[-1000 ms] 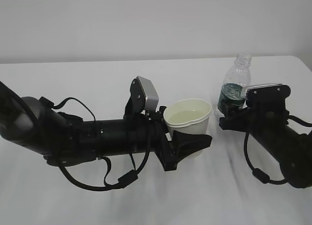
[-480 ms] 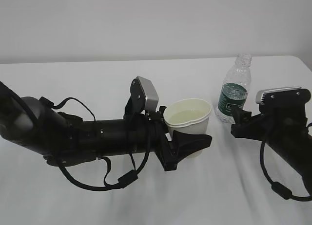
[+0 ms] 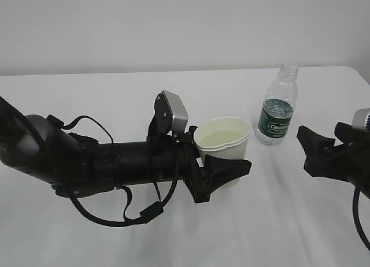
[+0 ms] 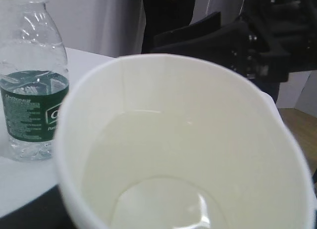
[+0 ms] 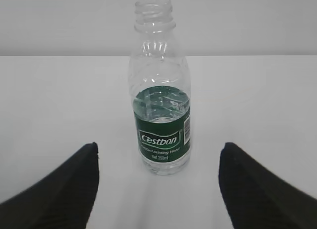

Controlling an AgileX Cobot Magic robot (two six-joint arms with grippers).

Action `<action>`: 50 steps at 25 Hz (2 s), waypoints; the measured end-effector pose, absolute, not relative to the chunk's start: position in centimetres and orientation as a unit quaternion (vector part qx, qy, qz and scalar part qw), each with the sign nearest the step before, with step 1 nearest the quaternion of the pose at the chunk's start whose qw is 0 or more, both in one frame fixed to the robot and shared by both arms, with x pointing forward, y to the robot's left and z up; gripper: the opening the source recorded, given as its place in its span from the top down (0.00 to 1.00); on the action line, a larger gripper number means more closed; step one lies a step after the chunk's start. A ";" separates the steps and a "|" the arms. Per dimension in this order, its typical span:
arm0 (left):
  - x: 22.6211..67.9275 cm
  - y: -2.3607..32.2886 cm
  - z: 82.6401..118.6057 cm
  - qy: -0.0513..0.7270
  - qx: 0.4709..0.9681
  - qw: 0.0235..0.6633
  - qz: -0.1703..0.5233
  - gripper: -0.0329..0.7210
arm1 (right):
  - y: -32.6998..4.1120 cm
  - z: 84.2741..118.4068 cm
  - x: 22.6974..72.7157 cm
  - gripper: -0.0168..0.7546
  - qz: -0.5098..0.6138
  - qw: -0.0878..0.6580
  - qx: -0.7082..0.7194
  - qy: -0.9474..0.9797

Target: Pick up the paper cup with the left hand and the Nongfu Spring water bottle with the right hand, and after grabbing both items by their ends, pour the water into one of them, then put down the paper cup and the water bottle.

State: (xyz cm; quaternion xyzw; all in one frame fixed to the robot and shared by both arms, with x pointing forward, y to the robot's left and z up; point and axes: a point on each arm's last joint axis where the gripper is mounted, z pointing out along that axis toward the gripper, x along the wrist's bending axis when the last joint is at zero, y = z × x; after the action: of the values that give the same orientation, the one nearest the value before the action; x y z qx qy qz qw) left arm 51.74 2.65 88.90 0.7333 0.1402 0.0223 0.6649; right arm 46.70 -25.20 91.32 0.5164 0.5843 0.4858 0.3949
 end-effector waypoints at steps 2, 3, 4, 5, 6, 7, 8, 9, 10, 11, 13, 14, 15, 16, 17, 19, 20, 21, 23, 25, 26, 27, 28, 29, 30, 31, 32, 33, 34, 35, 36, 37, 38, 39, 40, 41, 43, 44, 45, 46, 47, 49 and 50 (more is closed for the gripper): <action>51.7 2.6 88.9 0.140 0.733 0.665 0.022 0.34 | -25.3 91.7 46.1 0.24 0.490 0.396 0.512 0.584; 51.7 2.6 88.9 0.140 0.733 0.665 0.022 0.34 | -25.3 91.9 45.9 0.24 0.493 0.398 0.510 0.582; 51.7 2.6 88.9 0.140 0.733 0.665 0.022 0.34 | -25.4 92.1 45.7 0.24 0.495 0.400 0.509 0.580; 51.7 2.6 88.9 0.140 0.733 0.665 0.022 0.34 | -25.4 92.4 45.5 0.24 0.499 0.402 0.506 0.577; 51.7 2.6 88.9 0.140 0.733 0.665 0.022 0.34 | -25.4 92.7 45.4 0.24 0.503 0.405 0.503 0.575; 51.7 2.6 88.9 0.140 0.733 0.665 0.022 0.34 | -25.4 93.1 45.3 0.24 0.509 0.408 0.498 0.572; 51.7 2.6 88.9 0.140 0.733 0.665 0.022 0.34 | -25.3 93.4 45.2 0.24 0.514 0.409 0.492 0.571; 51.7 2.6 88.9 0.140 0.733 0.665 0.022 0.34 | -25.2 93.9 45.0 0.24 0.521 0.413 0.479 0.572; 51.7 2.6 88.9 0.140 0.733 0.665 0.022 0.34 | -25.1 94.4 44.9 0.24 0.526 0.420 0.461 0.578; 51.7 2.6 88.9 0.140 0.733 0.665 0.022 0.34 | -24.9 94.8 44.7 0.24 0.534 0.421 0.445 0.582; 51.7 2.6 88.9 0.140 0.733 0.665 0.022 0.34 | -24.7 95.6 44.4 0.24 0.545 0.430 0.423 0.582; 51.8 2.7 88.9 0.141 0.733 0.665 0.023 0.34 | -24.7 95.9 44.4 0.24 0.548 0.433 0.418 0.581; 51.8 2.7 88.9 0.143 0.732 0.666 0.023 0.34 | -24.8 96.0 44.3 0.24 0.547 0.435 0.420 0.579; 51.9 2.7 88.9 0.146 0.731 0.666 0.025 0.34 | -24.8 96.2 44.2 0.24 0.546 0.435 0.421 0.580; 51.9 2.7 89.0 0.151 0.729 0.668 0.027 0.34 | -24.8 96.3 44.1 0.24 0.545 0.435 0.421 0.580; 52.1 2.7 89.0 0.159 0.725 0.669 0.030 0.34 | -24.9 96.3 44.0 0.24 0.541 0.432 0.424 0.584; 52.1 2.7 89.0 0.162 0.724 0.670 0.032 0.34 | -24.9 96.3 43.9 0.24 0.539 0.431 0.426 0.585; 52.2 2.8 89.0 0.164 0.723 0.671 0.033 0.34 | -24.9 96.3 43.9 0.24 0.537 0.431 0.428 0.585; 52.2 2.8 89.1 0.166 0.722 0.671 0.033 0.34 | -24.9 96.3 43.9 0.24 0.533 0.428 0.431 0.589; 52.2 2.8 89.1 0.167 0.721 0.671 0.034 0.34 | -25.0 96.2 43.9 0.23 0.531 0.427 0.434 0.589; 52.3 2.8 89.1 0.168 0.721 0.671 0.034 0.34 | -25.0 96.2 43.9 0.23 0.529 0.427 0.436 0.589; 52.3 2.8 89.1 0.169 0.720 0.672 0.035 0.34 | -25.1 96.1 43.9 0.23 0.527 0.426 0.439 0.590; 52.3 2.8 89.1 0.171 0.720 0.672 0.035 0.34 | -25.1 96.1 43.9 0.23 0.526 0.426 0.442 0.589; 52.4 2.8 89.1 0.173 0.719 0.672 0.036 0.34 | -25.1 96.1 43.9 0.23 0.526 0.426 0.442 0.589; 52.6 3.0 89.1 0.178 0.717 0.673 0.039 0.34 | -25.1 96.0 43.9 0.23 0.522 0.423 0.445 0.592; 52.8 3.2 89.1 0.183 0.715 0.673 0.043 0.34 | -25.1 96.0 43.9 0.23 0.521 0.422 0.446 0.593; 53.1 3.5 89.1 0.189 0.713 0.674 0.047 0.34 | -25.1 95.9 43.9 0.23 0.519 0.421 0.448 0.594; 53.3 3.8 89.1 0.197 0.710 0.674 0.051 0.34 | -25.1 95.9 43.9 0.23 0.518 0.420 0.450 0.594; 53.6 4.2 89.1 0.207 0.707 0.673 0.056 0.34 | -25.2 95.9 43.9 0.24 0.517 0.421 0.453 0.592; 53.9 4.7 89.0 0.218 0.705 0.672 0.061 0.34 | -25.3 95.9 43.9 0.23 0.516 0.422 0.458 0.588; 54.1 5.2 89.2 0.224 0.703 0.672 0.066 0.34 | -25.3 95.8 43.9 0.23 0.515 0.422 0.458 0.589; 54.3 5.8 89.3 0.232 0.700 0.671 0.071 0.34 | -25.3 95.8 43.9 0.23 0.515 0.422 0.461 0.587; 54.5 6.3 89.6 0.238 0.697 0.672 0.078 0.34 | -25.4 95.8 43.9 0.23 0.514 0.422 0.462 0.587; 54.7 6.9 89.7 0.245 0.695 0.671 0.083 0.34 | -25.4 95.8 43.9 0.23 0.514 0.423 0.463 0.586; 54.8 7.4 89.8 0.249 0.694 0.670 0.087 0.34 | -25.4 95.8 43.9 0.23 0.514 0.423 0.463 0.586; 54.9 7.9 90.0 0.253 0.692 0.670 0.092 0.34 | -25.4 95.8 43.9 0.23 0.514 0.423 0.463 0.586; 55.3 8.9 90.2 0.263 0.688 0.669 0.101 0.34 | -25.4 95.8 43.9 0.23 0.513 0.422 0.464 0.586; 55.4 9.5 90.4 0.269 0.686 0.668 0.107 0.34 | -25.4 95.8 43.9 0.23 0.513 0.422 0.464 0.586; 55.6 10.2 90.6 0.274 0.683 0.668 0.113 0.34 | -25.4 95.8 43.9 0.23 0.513 0.422 0.464 0.586; 55.8 10.8 90.7 0.282 0.680 0.667 0.119 0.34 | -25.4 95.8 43.9 0.23 0.513 0.422 0.464 0.586; 55.9 11.3 90.9 0.287 0.677 0.666 0.125 0.34 | -25.4 95.8 43.9 0.23 0.513 0.422 0.464 0.586; 56.2 12.5 91.3 0.297 0.672 0.665 0.137 0.34 | -25.4 95.8 43.9 0.23 0.513 0.422 0.464 0.586; 56.3 13.0 91.3 0.301 0.670 0.664 0.141 0.34 | -25.4 95.8 43.9 0.23 0.512 0.421 0.465 0.586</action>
State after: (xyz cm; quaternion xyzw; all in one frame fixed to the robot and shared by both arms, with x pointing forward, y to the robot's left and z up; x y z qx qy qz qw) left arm 56.27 12.96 91.34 0.6699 0.3011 0.1406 0.6640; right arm 43.92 -25.41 95.78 0.4654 0.5864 0.5119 0.4214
